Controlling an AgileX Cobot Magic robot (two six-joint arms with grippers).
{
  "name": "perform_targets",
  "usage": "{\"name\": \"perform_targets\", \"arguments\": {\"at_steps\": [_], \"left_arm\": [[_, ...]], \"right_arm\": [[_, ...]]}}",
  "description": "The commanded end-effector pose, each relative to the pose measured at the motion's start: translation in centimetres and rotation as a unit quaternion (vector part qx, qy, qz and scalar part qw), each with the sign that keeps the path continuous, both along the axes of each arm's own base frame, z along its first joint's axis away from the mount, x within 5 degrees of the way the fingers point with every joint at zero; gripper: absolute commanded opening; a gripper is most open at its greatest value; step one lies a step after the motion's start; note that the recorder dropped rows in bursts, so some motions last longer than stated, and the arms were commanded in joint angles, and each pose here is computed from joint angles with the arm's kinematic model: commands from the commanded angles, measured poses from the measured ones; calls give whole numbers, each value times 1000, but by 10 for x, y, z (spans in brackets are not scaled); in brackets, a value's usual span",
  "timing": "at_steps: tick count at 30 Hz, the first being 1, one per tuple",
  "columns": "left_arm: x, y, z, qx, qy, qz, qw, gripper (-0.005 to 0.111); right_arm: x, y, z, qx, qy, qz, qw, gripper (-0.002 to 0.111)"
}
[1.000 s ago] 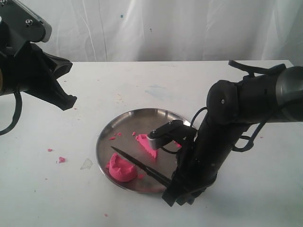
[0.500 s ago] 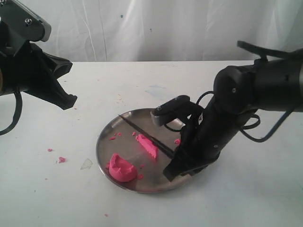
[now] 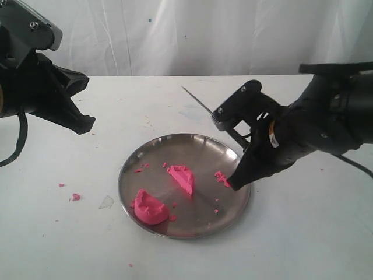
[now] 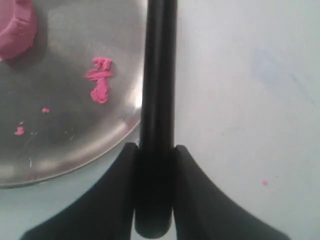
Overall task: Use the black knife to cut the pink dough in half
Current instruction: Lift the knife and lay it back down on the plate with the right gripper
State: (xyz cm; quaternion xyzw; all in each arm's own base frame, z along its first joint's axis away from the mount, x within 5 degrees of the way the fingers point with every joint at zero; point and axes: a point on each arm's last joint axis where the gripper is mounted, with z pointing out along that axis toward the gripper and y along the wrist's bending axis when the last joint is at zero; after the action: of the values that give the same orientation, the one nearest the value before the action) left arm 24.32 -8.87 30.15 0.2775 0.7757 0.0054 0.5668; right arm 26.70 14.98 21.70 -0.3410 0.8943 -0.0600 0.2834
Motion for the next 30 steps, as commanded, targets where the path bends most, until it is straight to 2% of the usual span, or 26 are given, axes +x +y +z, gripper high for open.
{"name": "perform_targets", "arguments": {"at_steps": [1, 5, 9, 25, 30], "left_arm": [[-2, 0, 3, -3, -3, 2, 1000, 0], [-2, 0, 3, -3, -3, 2, 1000, 0], [-2, 0, 3, -3, -3, 2, 1000, 0], [-2, 0, 3, -4, -4, 0, 1000, 0], [-2, 0, 3, -5, -4, -1, 1000, 0]], "right_arm": [[5, 3, -21, -6, 17, 0, 1000, 0], [10, 7, -37, -8, 48, -14, 999, 0], [14, 14, -39, 12, 66, -33, 997, 0], [24, 24, -59, -15, 133, -23, 991, 0], [23, 26, -64, -15, 144, -18, 989, 14]]}}
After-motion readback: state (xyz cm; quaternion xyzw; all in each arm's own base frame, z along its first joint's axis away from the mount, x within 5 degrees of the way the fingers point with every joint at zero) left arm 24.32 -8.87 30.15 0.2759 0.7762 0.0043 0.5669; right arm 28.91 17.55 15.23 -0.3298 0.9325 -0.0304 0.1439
